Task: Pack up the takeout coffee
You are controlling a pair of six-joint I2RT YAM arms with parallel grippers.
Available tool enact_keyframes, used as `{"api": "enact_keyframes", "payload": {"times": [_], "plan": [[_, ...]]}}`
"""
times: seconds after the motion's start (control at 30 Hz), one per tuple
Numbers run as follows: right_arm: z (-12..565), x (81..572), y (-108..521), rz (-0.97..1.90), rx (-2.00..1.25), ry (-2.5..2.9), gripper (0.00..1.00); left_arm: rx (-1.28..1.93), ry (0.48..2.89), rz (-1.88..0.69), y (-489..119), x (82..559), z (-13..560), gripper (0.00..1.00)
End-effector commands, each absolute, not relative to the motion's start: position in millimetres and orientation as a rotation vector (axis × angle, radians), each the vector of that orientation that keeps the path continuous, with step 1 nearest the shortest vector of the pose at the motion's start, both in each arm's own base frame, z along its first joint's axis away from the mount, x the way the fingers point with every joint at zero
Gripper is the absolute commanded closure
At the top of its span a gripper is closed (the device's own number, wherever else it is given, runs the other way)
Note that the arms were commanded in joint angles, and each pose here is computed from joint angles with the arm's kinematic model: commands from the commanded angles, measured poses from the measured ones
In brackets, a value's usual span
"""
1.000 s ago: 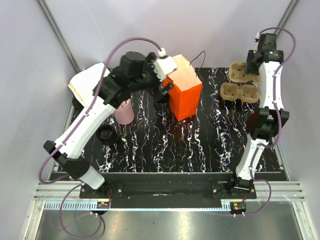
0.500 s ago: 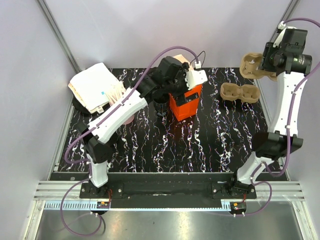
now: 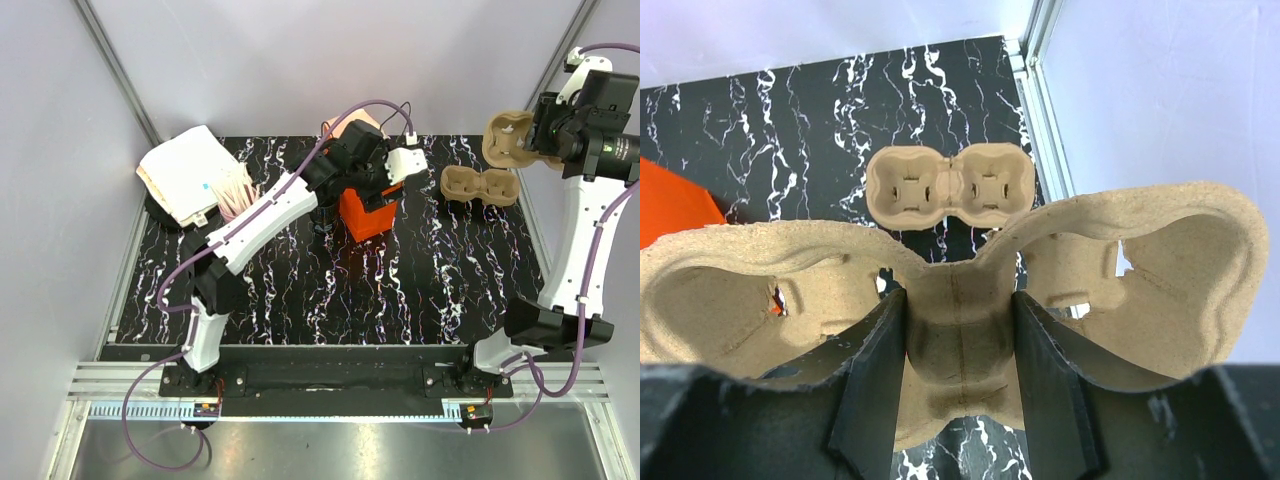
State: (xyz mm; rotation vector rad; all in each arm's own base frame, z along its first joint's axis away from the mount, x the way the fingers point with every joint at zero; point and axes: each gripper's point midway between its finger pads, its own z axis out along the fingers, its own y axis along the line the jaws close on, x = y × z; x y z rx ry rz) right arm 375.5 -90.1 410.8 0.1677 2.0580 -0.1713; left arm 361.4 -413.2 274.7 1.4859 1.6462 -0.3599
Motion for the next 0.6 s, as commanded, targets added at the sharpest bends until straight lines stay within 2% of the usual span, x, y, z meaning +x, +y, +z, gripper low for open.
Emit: {"api": "enact_keyframes", "payload": {"times": [0.0,0.1,0.23,0.4,0.43,0.57], "plan": [[426,363,-82,-0.164,0.117,2.008,0.49,1.421,1.552,-0.374,-427,371,305,0.29],[428,360,-80,-0.163,0.109,2.004,0.49,1.425,1.554,-0.369,-430,373,300,0.40],[433,355,-78,-0.156,0.104,1.988,0.49,1.430,1.566,-0.360,-432,376,292,0.43],[439,351,-74,-0.146,0.096,1.971,0.50,1.430,1.579,-0.343,-432,381,284,0.53],[440,350,-74,-0.145,0.094,1.966,0.50,1.427,1.578,-0.339,-432,381,284,0.62],[443,348,-73,-0.143,0.092,1.960,0.50,1.421,1.576,-0.329,-433,384,284,0.82]]}}
